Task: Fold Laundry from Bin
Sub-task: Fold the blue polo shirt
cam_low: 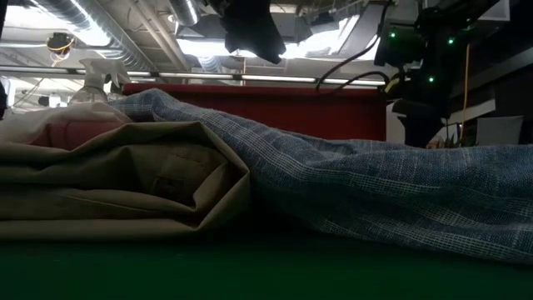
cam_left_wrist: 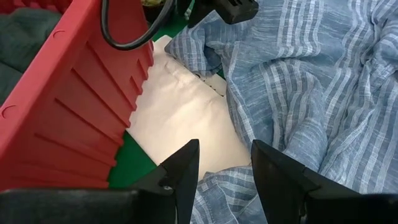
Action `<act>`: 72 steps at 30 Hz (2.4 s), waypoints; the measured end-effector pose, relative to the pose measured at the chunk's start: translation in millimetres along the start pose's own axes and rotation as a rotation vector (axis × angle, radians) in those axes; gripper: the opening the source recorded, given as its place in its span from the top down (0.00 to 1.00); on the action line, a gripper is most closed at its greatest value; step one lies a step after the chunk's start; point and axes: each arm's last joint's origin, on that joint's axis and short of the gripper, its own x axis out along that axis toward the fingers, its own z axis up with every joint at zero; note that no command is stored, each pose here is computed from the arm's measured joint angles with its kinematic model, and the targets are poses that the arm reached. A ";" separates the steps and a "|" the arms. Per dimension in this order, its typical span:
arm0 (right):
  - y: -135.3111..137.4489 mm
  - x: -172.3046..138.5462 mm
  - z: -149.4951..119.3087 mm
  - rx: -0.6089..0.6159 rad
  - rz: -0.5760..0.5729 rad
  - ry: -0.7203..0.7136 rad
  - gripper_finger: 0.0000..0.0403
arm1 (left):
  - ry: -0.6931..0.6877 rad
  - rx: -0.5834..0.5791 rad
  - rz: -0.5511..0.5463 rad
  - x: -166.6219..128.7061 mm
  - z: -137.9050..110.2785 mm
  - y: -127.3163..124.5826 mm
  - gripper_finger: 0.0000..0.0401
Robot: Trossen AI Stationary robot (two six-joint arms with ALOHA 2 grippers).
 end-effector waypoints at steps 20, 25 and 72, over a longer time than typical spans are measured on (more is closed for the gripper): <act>-0.5 21.1 -20.9 -0.014 -0.002 0.056 0.79 | 0.001 -0.001 -0.009 -0.3 -0.9 -4.4 0.65; 0.3 8.2 -10.3 -0.041 0.025 0.051 0.97 | 0.001 0.001 -0.009 -0.3 -0.8 -4.2 0.65; 59.6 -217.3 -41.8 -0.189 0.501 -0.221 0.99 | -0.021 -0.008 -0.155 106.9 -32.8 -48.4 0.65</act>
